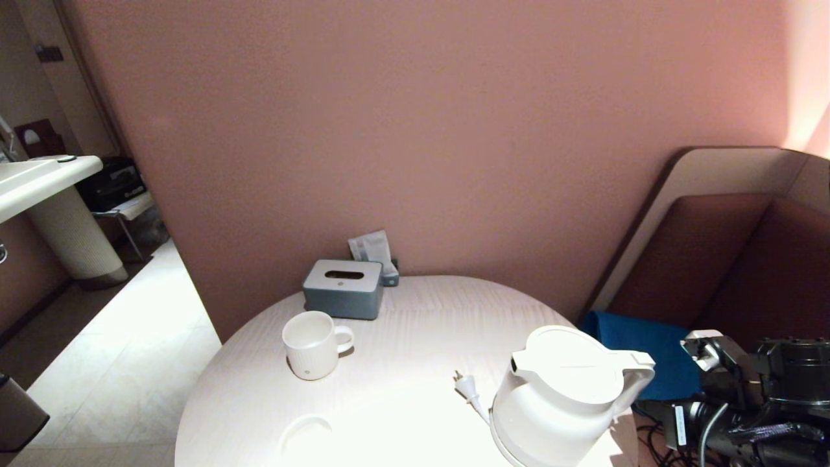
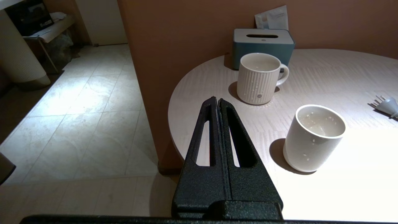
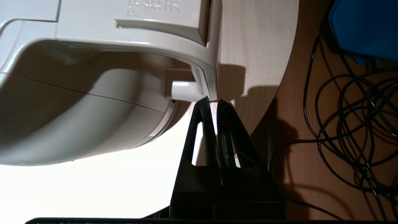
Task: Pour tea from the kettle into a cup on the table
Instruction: Pick up the kettle
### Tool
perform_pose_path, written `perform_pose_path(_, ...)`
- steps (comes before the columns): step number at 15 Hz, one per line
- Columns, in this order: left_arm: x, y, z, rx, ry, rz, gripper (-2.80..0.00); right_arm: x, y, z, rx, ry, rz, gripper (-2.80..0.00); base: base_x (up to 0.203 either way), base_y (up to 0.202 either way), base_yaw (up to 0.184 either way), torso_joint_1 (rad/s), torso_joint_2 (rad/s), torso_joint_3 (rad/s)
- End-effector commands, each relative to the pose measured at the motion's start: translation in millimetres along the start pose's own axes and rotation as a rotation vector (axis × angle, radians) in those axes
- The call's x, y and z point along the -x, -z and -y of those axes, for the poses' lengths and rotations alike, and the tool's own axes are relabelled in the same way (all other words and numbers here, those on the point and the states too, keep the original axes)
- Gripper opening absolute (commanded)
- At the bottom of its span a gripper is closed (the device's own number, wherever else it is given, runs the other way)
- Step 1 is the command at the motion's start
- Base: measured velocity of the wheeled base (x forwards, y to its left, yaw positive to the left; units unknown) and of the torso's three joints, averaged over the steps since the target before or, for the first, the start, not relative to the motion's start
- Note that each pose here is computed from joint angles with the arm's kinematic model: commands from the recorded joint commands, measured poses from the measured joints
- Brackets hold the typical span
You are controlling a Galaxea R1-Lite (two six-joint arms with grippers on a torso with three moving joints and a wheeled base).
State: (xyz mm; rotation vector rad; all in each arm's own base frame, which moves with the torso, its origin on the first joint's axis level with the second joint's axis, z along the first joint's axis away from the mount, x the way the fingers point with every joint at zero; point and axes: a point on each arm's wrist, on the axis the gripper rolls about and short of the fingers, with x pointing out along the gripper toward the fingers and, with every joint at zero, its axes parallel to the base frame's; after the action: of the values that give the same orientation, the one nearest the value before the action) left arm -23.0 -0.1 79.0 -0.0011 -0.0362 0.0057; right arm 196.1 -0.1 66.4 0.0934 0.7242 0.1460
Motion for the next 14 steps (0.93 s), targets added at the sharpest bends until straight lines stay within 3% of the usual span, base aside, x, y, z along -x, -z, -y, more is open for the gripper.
perform_pose_path(1,-0.1,-0.1,0.0,0.000,0.000,-0.001,-2.80,-3.9,0.7,0.6,-0.002,-0.001,-0.012,-2.80,0.000,0.000,0.000,0.000,0.00,0.000)
perform_pose_path(10,-0.1,-0.1,0.0,0.000,-0.001,-0.001,-2.80,3.0,-0.8,-1.1,0.005,-0.005,0.015,-2.80,0.000,0.000,0.000,0.000,0.00,0.000)
perform_pose_path(11,-0.1,-0.1,0.0,0.000,0.000,-0.001,-2.80,2.8,-0.1,-1.1,0.005,-0.005,0.012,0.00,0.000,0.000,0.000,0.000,0.00,0.000)
perform_pose_path(14,-0.1,-0.1,0.0,0.000,-0.002,-0.001,-2.80,0.5,0.5,-1.0,0.001,-0.006,0.002,0.00,0.000,0.000,0.000,0.000,0.00,0.000)
